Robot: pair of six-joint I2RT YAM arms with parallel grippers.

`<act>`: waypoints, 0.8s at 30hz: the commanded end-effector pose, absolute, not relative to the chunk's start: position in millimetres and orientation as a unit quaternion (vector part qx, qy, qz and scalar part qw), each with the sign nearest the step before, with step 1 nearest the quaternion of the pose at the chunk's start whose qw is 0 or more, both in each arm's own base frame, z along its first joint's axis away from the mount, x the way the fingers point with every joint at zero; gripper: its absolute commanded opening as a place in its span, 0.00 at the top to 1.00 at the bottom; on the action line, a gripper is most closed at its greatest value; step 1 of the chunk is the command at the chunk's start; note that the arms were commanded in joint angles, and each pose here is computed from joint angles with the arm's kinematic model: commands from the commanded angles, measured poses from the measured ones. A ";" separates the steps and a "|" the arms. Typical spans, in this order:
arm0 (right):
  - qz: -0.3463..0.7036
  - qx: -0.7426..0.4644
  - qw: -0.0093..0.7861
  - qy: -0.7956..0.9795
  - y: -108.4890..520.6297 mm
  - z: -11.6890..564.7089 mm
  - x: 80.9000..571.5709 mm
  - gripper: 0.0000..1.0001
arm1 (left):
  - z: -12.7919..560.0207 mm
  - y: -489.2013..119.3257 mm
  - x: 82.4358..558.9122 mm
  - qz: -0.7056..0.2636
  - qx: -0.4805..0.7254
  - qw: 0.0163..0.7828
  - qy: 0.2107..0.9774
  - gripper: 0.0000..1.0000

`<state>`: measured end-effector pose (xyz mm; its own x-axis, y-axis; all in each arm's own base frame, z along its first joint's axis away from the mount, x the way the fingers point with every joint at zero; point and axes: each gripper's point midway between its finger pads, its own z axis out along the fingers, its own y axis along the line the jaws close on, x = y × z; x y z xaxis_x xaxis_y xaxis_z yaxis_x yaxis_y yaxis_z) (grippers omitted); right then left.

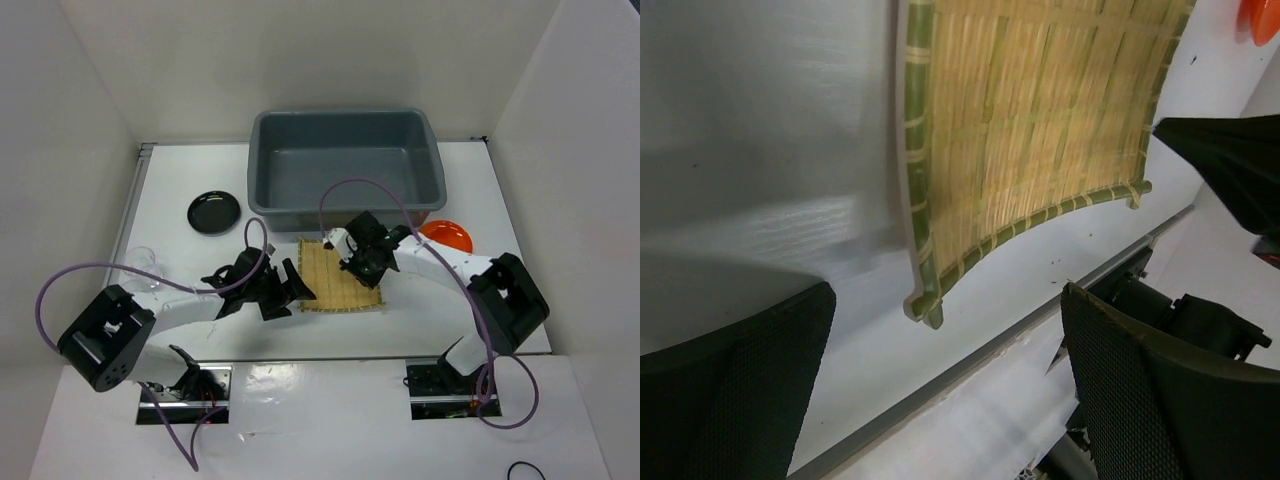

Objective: Place the mixed dishes into the plastic bin

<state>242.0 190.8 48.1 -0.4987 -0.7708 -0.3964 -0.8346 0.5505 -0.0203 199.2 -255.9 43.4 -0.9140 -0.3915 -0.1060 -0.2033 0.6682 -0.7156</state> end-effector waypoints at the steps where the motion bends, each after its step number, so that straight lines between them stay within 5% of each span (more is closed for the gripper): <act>1: 0.040 -0.441 0.190 0.876 182.8 31.6 255.3 1.00 | 54.4 -269.4 210.7 -0.400 -0.158 0.138 0.892 0.00; 18: 0.004 -0.451 0.118 0.885 171.3 -17.9 244.4 1.00 | 51.5 -321.3 230.6 -0.453 -0.140 0.127 0.871 0.00; 21: 0.004 -0.451 0.118 0.885 169.9 -17.4 242.6 1.00 | 51.2 -333.7 233.6 -0.464 -0.132 0.117 0.868 0.12; 24: 0.007 -0.454 0.127 0.882 174.3 -14.7 243.7 1.00 | 43.5 -335.7 233.3 -0.461 -0.127 0.110 0.871 0.57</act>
<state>266.3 172.1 15.2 -0.5497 -0.7896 -0.2727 -0.7779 0.6029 -0.1774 228.6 -318.6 31.8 -0.9311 -0.3619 -0.0448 -0.1877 0.5811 -0.7919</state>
